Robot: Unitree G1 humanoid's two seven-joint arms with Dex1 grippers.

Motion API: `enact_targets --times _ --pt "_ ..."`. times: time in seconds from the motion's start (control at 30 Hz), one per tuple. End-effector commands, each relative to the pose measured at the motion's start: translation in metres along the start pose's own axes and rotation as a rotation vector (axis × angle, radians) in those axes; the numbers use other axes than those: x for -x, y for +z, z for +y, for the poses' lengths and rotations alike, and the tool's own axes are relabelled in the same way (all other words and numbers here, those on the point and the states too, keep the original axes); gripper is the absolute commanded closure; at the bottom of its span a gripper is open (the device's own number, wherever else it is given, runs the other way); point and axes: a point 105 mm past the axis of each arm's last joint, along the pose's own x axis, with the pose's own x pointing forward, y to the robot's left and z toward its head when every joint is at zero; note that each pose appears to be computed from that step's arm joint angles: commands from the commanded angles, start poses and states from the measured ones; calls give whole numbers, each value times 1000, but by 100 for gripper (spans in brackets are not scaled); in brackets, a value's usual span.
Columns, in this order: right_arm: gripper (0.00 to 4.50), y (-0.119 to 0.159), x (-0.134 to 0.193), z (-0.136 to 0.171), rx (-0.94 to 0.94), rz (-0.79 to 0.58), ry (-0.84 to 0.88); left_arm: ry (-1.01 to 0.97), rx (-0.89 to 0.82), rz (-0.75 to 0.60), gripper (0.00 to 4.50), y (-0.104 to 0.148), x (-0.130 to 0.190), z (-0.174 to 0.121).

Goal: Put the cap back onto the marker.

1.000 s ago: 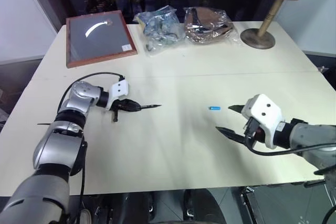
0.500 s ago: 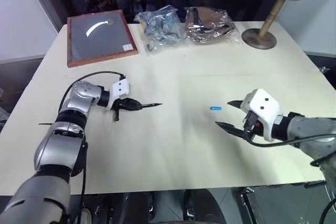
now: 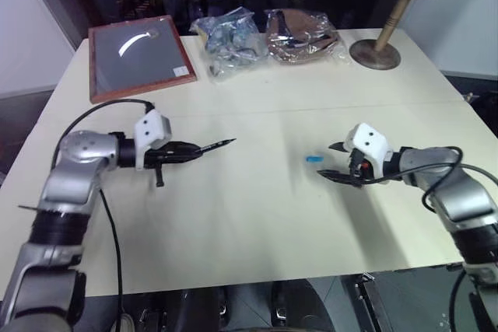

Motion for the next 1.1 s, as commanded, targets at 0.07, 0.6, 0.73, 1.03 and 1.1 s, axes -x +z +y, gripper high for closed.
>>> enact_targets --times 0.07,0.6,0.73,1.03,1.1 --pt "67 -1 -8 -14 42 -9 29 86 -18 -34 446 21 15 -4" --pt "67 -27 -29 -26 8 42 102 154 4 -15 446 21 26 -16" --pt "67 -33 -31 -24 5 54 110 157 -1 -10 446 21 27 -16" --pt "445 -39 -30 -22 -3 65 120 160 -12 -7 450 24 29 -13" --pt "445 -38 -30 -22 0 61 117 156 -12 -7 450 24 29 -12"
